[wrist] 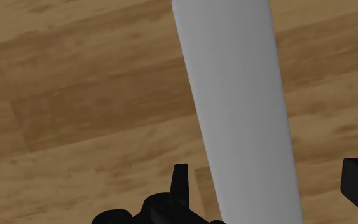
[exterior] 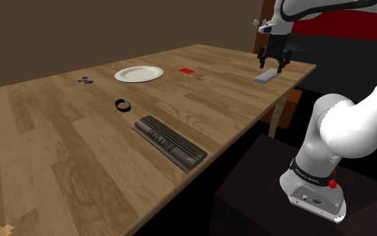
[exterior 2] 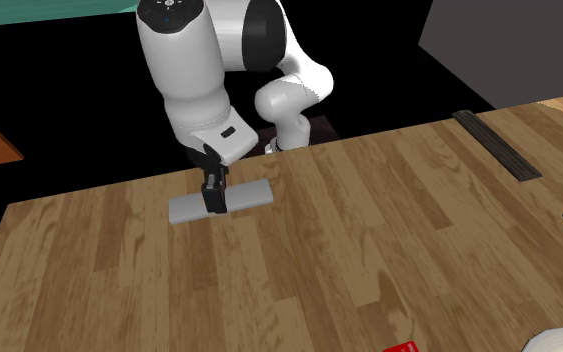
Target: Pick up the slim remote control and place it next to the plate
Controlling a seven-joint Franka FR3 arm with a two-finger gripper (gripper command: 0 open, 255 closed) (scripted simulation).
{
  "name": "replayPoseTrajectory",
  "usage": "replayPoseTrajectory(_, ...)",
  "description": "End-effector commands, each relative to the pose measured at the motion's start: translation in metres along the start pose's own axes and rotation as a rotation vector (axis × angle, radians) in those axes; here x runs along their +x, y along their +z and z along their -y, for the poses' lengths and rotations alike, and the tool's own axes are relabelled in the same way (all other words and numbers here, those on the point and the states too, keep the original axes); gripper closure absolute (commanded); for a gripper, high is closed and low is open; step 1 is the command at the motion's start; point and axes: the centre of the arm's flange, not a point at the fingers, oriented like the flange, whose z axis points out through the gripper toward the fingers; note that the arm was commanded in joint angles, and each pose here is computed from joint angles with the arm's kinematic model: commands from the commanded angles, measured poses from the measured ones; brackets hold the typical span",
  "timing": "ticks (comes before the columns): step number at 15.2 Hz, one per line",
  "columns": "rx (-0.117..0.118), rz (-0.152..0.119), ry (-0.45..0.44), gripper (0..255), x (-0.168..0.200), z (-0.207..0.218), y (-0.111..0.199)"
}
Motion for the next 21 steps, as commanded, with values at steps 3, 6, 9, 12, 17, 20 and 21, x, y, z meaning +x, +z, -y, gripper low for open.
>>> replayPoseTrajectory(3,0.0,0.0,-0.005,0,-0.001,-0.001,0.021)
replayPoseTrajectory(6,0.0,0.0,-0.005,0,-0.001,-0.001,0.029)
replayPoseTrajectory(9,0.0,0.0,-0.005,0,-0.001,-0.001,0.029)
replayPoseTrajectory(12,0.0,0.0,-0.005,0,-0.002,-0.001,0.029)
replayPoseTrajectory(17,0.0,0.0,-0.005,255,-0.002,-0.001,0.029)
replayPoseTrajectory(20,0.0,0.0,-0.005,255,-0.002,-0.001,0.029)
replayPoseTrajectory(21,0.0,0.0,-0.005,255,-0.002,-0.001,0.029)
